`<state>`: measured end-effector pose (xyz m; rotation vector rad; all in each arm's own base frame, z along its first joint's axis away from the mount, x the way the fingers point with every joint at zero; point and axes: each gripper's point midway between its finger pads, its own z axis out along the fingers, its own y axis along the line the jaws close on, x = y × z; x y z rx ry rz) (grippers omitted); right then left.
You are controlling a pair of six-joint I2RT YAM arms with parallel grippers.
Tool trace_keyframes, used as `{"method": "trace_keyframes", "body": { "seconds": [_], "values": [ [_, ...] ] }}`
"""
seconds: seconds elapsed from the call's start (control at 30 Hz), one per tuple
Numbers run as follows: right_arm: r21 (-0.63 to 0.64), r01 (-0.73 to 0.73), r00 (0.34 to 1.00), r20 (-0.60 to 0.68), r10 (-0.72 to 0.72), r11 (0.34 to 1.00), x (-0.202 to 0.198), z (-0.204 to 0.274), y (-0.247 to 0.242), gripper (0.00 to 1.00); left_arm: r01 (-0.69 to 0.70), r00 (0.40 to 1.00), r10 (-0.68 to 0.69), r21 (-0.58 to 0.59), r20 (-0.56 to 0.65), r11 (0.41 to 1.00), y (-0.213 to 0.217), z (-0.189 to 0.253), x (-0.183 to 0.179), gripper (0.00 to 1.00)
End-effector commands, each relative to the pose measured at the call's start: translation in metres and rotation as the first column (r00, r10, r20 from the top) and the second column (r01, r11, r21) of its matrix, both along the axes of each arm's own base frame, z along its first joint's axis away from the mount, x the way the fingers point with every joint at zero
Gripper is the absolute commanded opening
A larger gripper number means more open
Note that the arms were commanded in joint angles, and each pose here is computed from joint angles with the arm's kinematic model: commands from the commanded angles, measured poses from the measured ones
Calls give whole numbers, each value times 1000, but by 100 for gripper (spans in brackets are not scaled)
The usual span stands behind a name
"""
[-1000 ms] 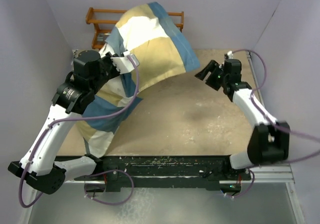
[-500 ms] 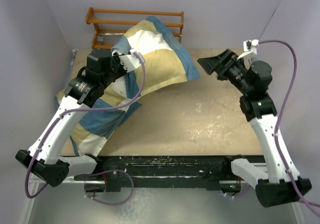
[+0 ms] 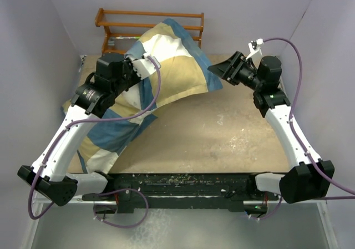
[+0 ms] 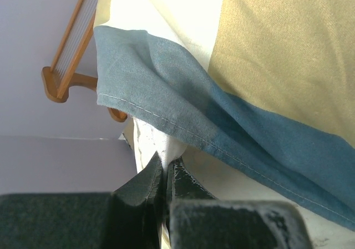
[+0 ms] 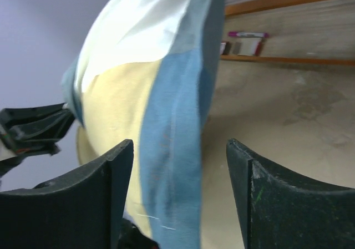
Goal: Remove the pillowcase from the pillow
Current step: Remove the pillow from the pillowcase.
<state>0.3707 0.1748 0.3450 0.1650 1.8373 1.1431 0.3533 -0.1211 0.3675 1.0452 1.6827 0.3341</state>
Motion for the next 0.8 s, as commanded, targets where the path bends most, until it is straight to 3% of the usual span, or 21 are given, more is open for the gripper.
{"method": "trace_keyframes", "body": {
  "seconds": [0.0,0.23,0.27,0.37,0.4,0.57,0.77],
  "values": [
    [71,-124,988,104,116,990,-17,38,19,66,3,977,21,-111,211,994,0,74,3,0],
    [79,-169,985,55,165,983,-15,21,39,48,2,975,23,-112,222,994,1,79,1,0],
    [79,-175,984,56,171,981,-15,22,41,43,1,974,24,-112,226,994,2,81,0,0],
    [70,-172,985,34,170,983,-15,25,41,4,0,973,25,-109,228,994,3,81,-1,0],
    [60,-148,989,39,146,987,-12,30,34,0,-1,973,26,-108,229,994,4,82,-2,0],
    [40,12,997,71,-15,999,9,50,-34,0,-8,971,29,-90,236,996,9,80,-6,0],
    [-105,247,968,-23,-250,963,42,-1,-96,0,-9,968,30,-85,248,996,13,83,-12,0]
  ]
}}
